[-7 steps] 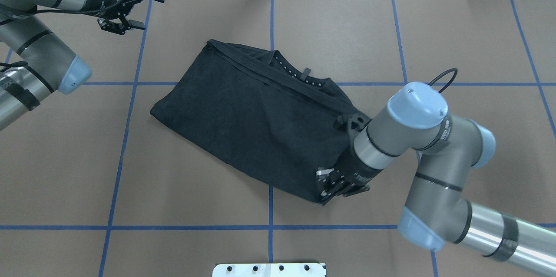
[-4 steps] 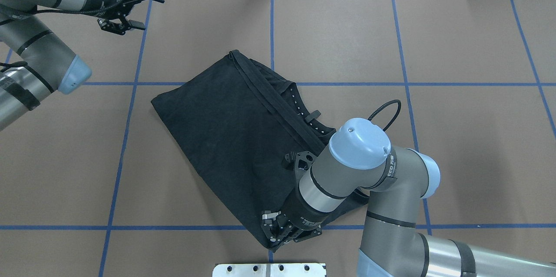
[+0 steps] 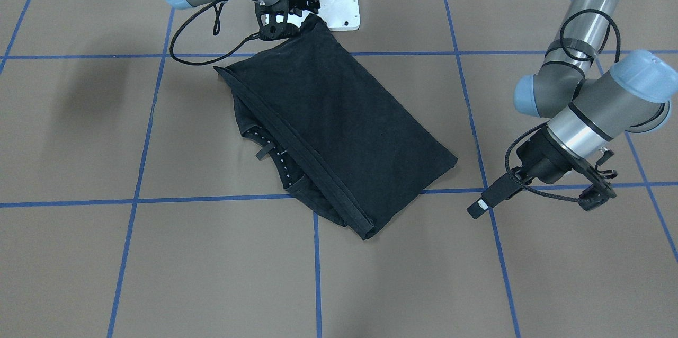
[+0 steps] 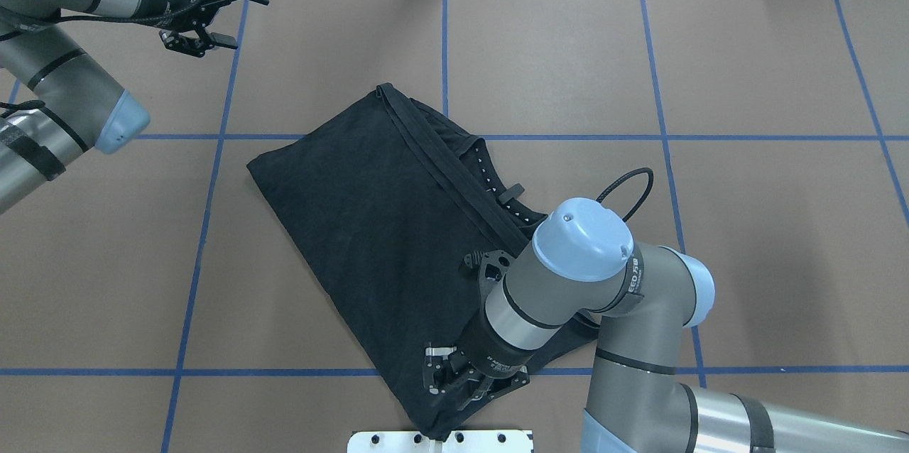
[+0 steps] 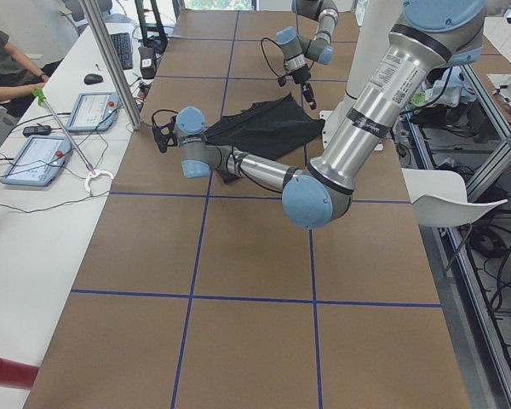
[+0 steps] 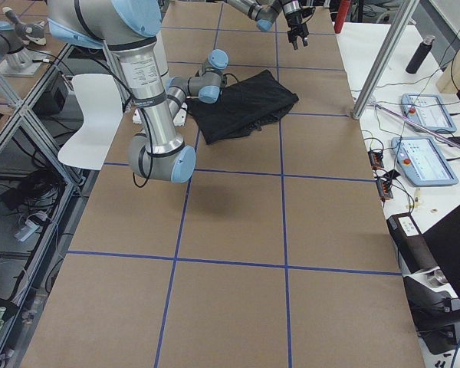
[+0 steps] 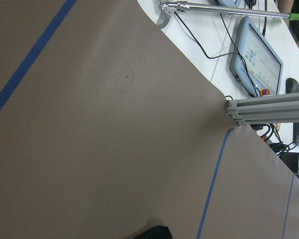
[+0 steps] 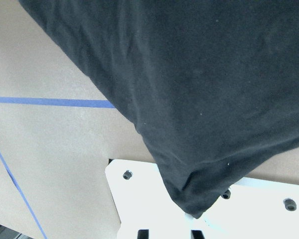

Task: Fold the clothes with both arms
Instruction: 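Grasp the shirt's side edge with the right gripper and fold it across, then release the shirt and raise the right gripper while the left gripper approaches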

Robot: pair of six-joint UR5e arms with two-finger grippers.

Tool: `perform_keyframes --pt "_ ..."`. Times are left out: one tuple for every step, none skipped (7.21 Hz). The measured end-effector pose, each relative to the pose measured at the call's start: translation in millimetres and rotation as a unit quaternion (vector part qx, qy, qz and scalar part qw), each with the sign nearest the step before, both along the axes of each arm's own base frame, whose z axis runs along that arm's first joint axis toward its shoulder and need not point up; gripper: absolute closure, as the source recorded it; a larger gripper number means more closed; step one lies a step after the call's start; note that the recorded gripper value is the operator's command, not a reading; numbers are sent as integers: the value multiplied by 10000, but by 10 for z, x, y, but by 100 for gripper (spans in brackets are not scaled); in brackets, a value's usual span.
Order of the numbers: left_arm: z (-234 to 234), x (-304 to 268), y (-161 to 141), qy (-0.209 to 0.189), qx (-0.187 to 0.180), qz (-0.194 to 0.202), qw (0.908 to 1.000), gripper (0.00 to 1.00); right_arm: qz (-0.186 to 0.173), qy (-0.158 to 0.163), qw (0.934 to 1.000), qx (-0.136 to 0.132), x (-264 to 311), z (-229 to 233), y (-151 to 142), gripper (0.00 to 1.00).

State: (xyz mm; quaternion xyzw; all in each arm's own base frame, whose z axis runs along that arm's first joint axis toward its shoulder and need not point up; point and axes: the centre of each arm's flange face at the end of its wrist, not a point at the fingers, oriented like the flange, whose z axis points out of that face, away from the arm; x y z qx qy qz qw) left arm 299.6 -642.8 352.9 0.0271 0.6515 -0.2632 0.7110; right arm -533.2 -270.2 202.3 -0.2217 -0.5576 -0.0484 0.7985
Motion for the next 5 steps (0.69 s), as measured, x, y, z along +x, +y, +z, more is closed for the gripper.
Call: perform_keyframes --pt "-39 -4 16 16 48 3 10000 0 137 -8 9999 -32 131 0 -207 0" --pt "-47 -3 91 29 108 30 9999 0 299 -11 9995 -89 315 15 -476 0" --pt "13 30 244 25 145 110 9998 0 516 3 9986 -144 535 53 -770 0" --pt "115 88 440 10 142 229 9996 0 766 36 9969 -178 758 117 -1048 0" --pt "246 232 678 -28 100 405 9991 1 1018 83 9946 -190 964 198 -1293 0"
